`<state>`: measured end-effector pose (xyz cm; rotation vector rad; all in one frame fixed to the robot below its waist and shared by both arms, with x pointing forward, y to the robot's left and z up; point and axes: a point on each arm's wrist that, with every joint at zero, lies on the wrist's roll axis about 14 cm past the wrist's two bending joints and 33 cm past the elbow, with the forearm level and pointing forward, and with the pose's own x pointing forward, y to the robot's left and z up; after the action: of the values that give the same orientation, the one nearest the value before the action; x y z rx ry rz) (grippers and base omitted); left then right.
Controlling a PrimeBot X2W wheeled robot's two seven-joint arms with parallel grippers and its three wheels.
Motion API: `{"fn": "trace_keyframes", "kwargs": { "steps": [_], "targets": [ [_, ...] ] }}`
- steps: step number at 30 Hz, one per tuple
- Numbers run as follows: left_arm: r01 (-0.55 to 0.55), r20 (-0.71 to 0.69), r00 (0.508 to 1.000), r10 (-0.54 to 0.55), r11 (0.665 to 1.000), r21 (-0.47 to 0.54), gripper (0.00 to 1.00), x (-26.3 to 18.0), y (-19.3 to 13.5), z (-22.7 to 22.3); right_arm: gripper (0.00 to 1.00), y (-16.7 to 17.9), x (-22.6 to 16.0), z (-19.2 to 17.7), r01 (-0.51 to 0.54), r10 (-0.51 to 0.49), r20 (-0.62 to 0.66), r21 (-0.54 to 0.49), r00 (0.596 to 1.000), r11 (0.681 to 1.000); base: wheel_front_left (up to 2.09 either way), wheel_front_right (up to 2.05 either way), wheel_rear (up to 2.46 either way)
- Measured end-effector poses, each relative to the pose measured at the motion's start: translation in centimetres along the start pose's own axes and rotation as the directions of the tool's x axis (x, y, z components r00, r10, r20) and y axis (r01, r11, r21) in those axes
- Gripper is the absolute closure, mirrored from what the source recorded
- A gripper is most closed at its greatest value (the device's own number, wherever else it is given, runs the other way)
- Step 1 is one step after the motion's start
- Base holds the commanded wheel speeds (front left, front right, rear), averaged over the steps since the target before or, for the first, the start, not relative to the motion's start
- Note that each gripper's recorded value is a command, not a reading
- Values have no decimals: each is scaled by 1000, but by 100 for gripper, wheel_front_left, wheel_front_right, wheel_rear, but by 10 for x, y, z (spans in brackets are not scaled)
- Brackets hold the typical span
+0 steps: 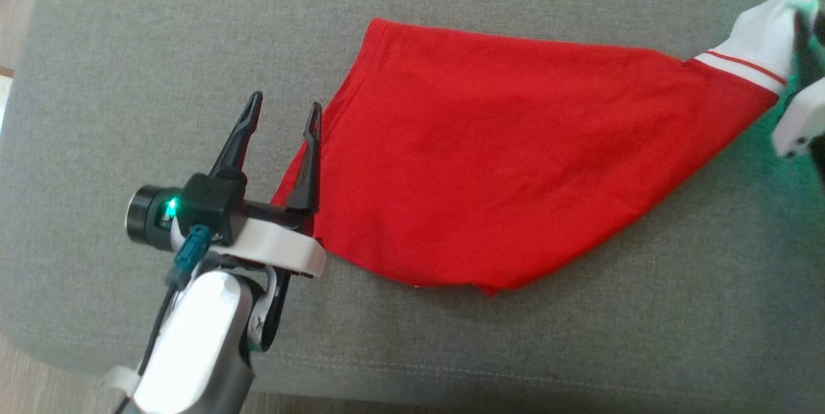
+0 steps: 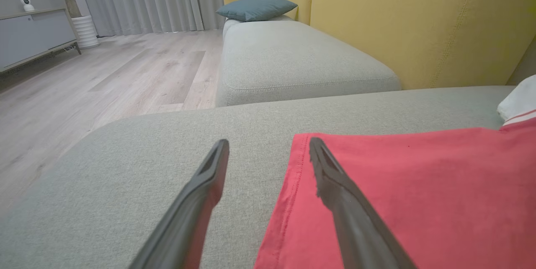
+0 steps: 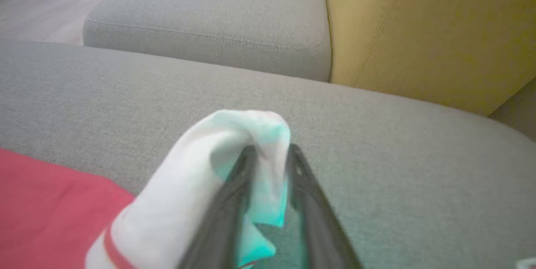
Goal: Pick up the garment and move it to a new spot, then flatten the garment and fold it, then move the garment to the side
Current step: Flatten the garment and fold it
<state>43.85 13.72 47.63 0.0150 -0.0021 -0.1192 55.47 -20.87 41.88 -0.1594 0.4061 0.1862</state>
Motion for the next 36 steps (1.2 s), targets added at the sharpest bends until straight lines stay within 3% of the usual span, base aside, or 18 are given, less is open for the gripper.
{"fn": "trace_keyframes", "kwargs": {
  "steps": [3,8,16,23,36],
  "targets": [
    [5,-3,1000,-5,1000,6,0,1,-1,-1,0,7,0,-1,-3,1,55,35,998,999,0,0,0],
    [30,4,1000,-31,1000,7,0,1,-9,1,0,12,-16,28,-6,-10,233,70,973,998,0,0,0],
    [44,7,999,-45,999,9,0,-12,-14,4,0,24,-78,37,-15,-38,374,139,927,990,0,0,0],
    [56,28,998,-57,998,23,0,-22,-18,14,0,45,-139,28,-8,-73,393,199,917,980,0,0,0],
    [45,16,999,-45,999,21,0,-39,-18,14,0,60,-187,24,9,-104,373,248,922,969,0,0,0]
  ]
}}
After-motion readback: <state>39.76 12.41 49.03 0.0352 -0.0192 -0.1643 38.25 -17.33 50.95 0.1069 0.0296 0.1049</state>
